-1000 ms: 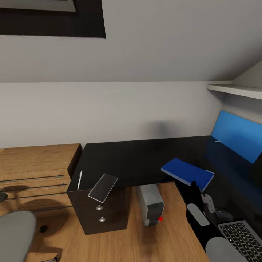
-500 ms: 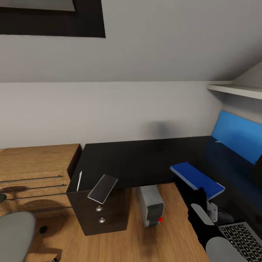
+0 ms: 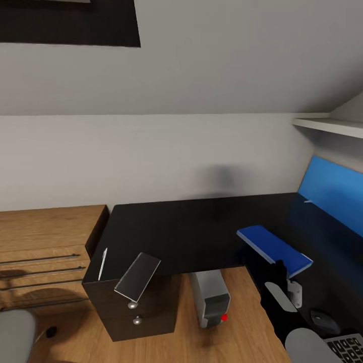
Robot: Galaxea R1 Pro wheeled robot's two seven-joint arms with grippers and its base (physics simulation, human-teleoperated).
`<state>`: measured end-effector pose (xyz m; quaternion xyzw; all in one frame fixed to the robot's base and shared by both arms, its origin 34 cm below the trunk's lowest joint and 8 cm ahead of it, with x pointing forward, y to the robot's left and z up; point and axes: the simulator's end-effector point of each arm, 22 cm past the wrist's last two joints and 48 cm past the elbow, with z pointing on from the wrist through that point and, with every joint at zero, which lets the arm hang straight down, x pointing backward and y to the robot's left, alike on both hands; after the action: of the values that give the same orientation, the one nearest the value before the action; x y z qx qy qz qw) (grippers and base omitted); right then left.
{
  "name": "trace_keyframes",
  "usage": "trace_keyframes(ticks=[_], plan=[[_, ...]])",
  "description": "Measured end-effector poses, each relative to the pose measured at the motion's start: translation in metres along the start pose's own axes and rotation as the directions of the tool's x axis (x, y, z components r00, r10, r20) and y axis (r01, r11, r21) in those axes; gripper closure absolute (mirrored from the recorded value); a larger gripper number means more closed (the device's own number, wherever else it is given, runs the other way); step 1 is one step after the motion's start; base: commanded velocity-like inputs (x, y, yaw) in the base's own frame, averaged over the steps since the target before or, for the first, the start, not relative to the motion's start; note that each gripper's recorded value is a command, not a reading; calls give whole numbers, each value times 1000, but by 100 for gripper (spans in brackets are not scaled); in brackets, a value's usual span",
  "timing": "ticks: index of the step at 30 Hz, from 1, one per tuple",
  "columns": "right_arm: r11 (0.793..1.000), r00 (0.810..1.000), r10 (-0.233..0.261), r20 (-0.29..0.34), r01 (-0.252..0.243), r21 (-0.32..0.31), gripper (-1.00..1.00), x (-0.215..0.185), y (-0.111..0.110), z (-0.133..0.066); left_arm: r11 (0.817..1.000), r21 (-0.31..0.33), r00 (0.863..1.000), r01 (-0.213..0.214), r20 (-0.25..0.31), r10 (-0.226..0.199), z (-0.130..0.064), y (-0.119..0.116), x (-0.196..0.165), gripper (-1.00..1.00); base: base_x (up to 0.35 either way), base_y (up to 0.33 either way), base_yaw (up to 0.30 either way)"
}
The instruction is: In the bedroom, organize the workspace by keeping the computer under the desk, ensuring the monitor is on the desk, placing the keyboard on the desk next to the monitor, placing the mouse on the desk next to the keyboard, moving the folder from the swivel chair onto the desk next to the mouse, stacking the notebook on top of the folder with the pen on top of the notebook, and positioning the swivel chair next to the desk.
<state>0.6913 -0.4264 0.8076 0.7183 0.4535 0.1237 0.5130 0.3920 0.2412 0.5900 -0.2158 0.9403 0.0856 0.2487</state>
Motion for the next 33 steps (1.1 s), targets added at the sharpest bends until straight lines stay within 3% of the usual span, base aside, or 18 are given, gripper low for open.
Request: trace_keyframes(ticks=[4, 6, 18, 24, 33], plan=[[1000, 990, 6, 138, -6, 5, 100, -29, -2, -3, 1000, 0, 1000, 2, 2, -2, 0, 0, -1, -100, 4, -1, 0], [1000, 984, 9, 176, -10, 8, 100, -38, -3, -4, 1000, 0, 1000, 2, 2, -2, 0, 0, -1, -100, 0, 0, 0], [1000, 981, 16, 192, -21, 24, 100, -41, -6, -5, 1000, 11, 1000, 3, 3, -3, -1, -5, -2, -100, 0, 0, 0], [999, 981, 18, 191, -23, 26, 100, -41, -9, -3, 997, 58, 996, 45, 70, -49, -3, -25, -37, -100, 0, 0, 0], [999, 982, 17, 188, -22, 25, 100, -35, -19, 3, 997, 64, 995, 50, 78, -55, 7, -29, -38, -100, 0, 0, 0]])
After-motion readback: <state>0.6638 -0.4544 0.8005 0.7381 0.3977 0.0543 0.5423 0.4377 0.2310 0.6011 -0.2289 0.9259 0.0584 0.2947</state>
